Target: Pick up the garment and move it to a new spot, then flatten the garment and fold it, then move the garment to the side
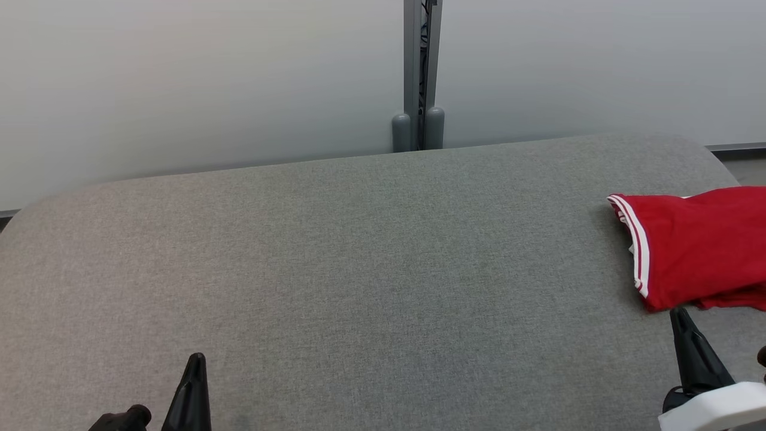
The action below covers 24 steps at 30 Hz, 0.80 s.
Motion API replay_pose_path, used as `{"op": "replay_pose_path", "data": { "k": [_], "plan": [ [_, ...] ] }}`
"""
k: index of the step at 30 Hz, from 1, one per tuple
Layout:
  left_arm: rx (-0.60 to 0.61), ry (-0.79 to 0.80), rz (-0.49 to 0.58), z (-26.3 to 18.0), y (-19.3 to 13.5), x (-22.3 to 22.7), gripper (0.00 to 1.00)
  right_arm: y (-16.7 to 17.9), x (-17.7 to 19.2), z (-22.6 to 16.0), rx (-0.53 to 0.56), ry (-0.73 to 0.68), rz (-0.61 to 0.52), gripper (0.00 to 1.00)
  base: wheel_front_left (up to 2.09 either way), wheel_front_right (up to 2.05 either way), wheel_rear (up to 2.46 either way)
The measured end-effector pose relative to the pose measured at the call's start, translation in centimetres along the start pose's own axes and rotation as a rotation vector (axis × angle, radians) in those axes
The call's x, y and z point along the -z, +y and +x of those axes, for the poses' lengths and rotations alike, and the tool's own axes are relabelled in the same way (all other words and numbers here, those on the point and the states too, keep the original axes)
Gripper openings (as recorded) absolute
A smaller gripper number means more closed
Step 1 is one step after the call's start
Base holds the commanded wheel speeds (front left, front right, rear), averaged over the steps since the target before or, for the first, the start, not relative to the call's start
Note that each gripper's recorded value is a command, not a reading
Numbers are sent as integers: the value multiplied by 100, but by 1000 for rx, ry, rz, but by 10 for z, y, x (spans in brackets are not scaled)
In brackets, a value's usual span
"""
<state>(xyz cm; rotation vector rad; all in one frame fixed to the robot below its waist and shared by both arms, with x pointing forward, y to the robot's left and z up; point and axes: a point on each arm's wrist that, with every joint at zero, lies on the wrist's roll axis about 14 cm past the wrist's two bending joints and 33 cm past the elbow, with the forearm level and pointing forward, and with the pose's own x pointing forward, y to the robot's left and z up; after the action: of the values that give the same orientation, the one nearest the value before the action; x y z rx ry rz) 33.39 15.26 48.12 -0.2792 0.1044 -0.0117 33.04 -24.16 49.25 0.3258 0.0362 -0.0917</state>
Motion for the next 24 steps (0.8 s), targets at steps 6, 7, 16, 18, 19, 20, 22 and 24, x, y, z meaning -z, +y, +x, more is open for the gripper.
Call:
{"op": "replay_pose_path", "data": {
  "k": [6,7,16,18,19,20,22,24],
  "plan": [
    [11,19,-105,0,-4,5,0,-9,1,0,32,18,106,0,0,0,0],
    [10,23,-121,0,-4,6,0,-11,1,0,37,22,123,0,0,0,0],
    [30,37,-271,2,-13,9,0,-22,1,1,72,40,268,0,0,0,0],
    [32,38,-300,2,-14,9,0,-23,2,1,75,44,299,0,0,0,0],
    [35,38,-316,3,-15,8,0,-24,1,1,79,45,314,0,0,0,0],
    [38,35,-331,4,-16,7,0,-26,1,1,82,45,329,0,0,0,0],
    [44,30,-359,5,-18,6,0,-27,1,1,85,48,358,0,0,0,0],
    [46,36,-389,5,-19,7,0,-28,1,1,87,51,387,0,0,0,0]
  ]
}}
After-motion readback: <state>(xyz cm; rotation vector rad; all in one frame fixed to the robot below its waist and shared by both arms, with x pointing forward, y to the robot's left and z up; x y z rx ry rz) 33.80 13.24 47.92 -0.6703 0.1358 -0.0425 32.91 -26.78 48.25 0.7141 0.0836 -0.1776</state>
